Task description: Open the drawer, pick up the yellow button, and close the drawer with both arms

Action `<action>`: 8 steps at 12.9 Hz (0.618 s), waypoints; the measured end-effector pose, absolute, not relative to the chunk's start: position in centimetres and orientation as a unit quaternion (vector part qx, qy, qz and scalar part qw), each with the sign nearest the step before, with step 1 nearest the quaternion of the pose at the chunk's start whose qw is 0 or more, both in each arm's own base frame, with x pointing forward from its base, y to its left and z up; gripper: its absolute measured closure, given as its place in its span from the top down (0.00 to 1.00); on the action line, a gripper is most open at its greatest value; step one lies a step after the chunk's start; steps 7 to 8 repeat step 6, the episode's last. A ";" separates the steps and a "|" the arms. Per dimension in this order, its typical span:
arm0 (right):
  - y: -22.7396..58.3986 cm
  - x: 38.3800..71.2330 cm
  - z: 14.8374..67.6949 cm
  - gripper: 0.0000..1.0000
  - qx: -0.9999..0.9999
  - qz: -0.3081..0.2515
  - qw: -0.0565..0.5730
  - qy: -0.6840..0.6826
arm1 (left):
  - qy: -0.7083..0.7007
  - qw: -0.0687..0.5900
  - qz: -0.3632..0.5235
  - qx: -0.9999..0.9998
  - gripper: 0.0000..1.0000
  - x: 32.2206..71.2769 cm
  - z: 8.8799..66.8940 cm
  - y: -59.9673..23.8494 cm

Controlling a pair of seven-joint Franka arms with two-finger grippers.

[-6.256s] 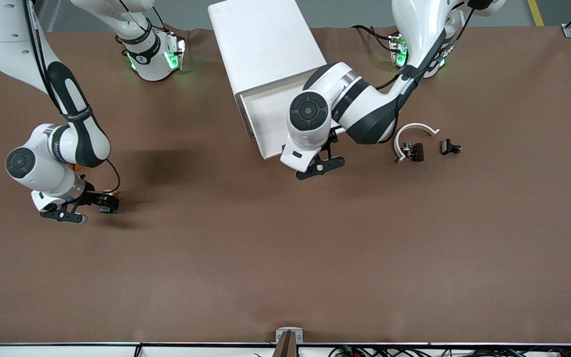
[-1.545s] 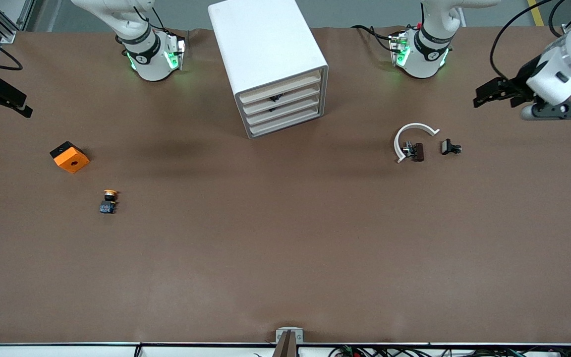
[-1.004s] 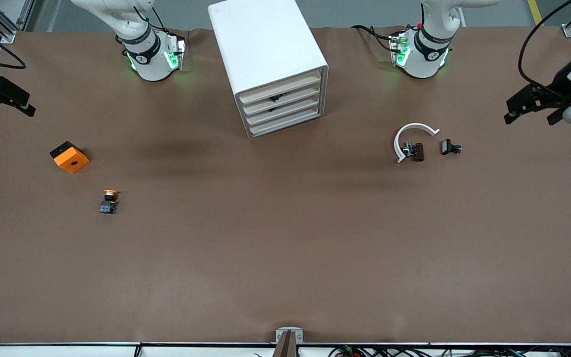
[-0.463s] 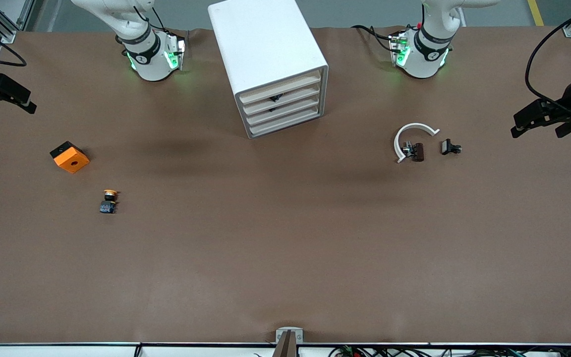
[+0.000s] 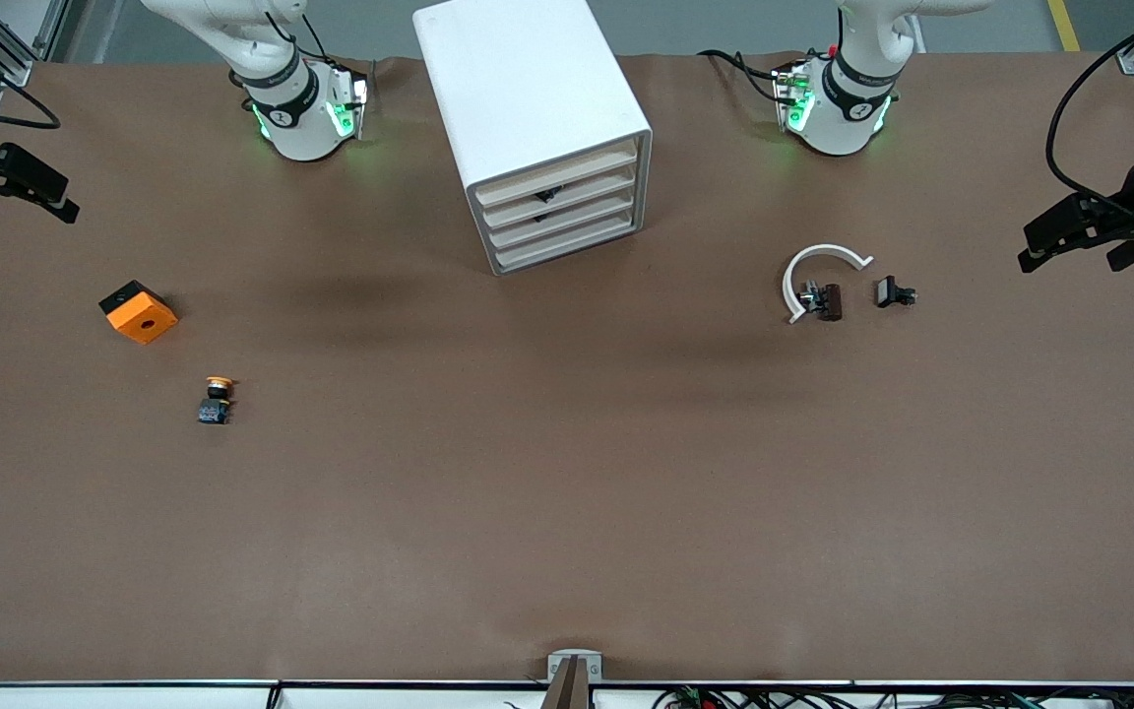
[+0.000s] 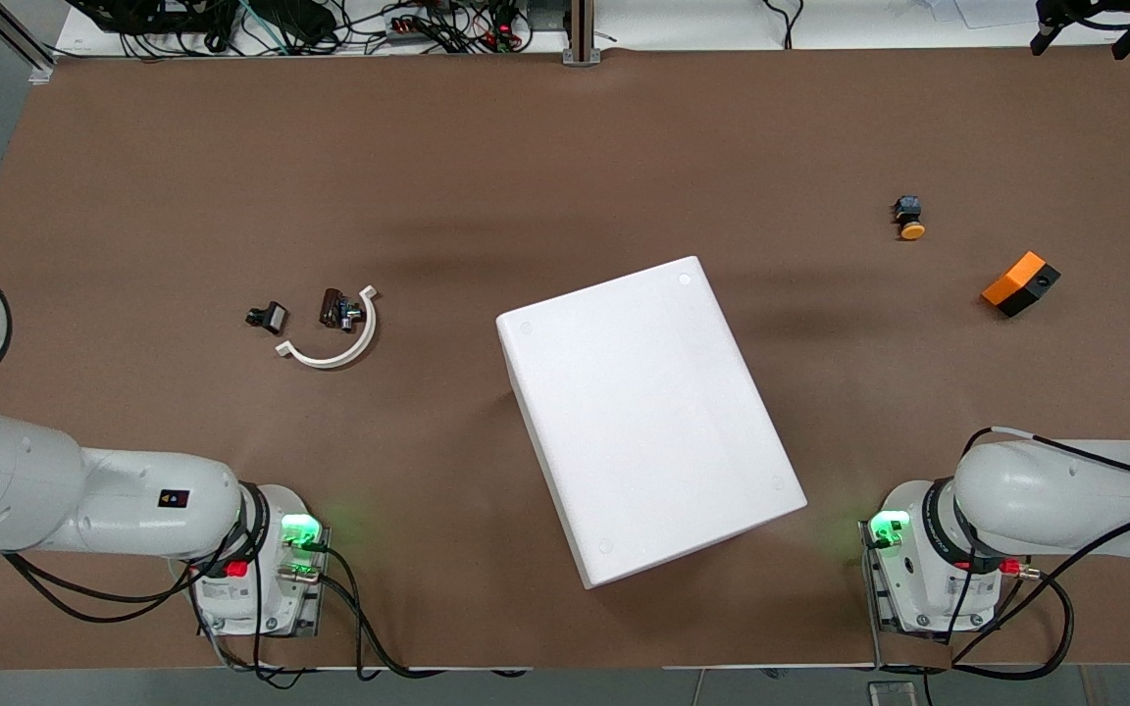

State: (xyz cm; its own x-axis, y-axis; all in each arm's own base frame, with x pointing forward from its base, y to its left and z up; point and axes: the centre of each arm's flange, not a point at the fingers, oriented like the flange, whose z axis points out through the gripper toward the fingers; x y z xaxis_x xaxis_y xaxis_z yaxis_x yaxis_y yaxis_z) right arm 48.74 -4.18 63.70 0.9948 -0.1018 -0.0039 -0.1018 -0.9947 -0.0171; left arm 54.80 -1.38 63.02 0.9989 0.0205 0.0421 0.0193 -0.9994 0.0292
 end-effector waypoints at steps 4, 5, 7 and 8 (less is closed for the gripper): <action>-3.8 48.8 63.7 1.00 -0.999 0.002 0.008 0.047 | 0.010 0.014 0.018 1.000 1.00 54.7 63.0 -1.4; -3.7 48.8 63.7 1.00 -0.999 0.002 0.008 0.047 | 0.010 0.014 0.017 1.000 1.00 54.7 63.0 -1.4; -3.7 48.8 63.7 1.00 -0.999 0.002 0.008 0.047 | 0.009 0.014 0.017 1.000 1.00 54.7 63.0 -1.4; -3.7 48.8 63.7 1.00 -0.999 0.002 0.008 0.047 | 0.009 0.014 0.017 1.000 1.00 54.7 63.0 -1.4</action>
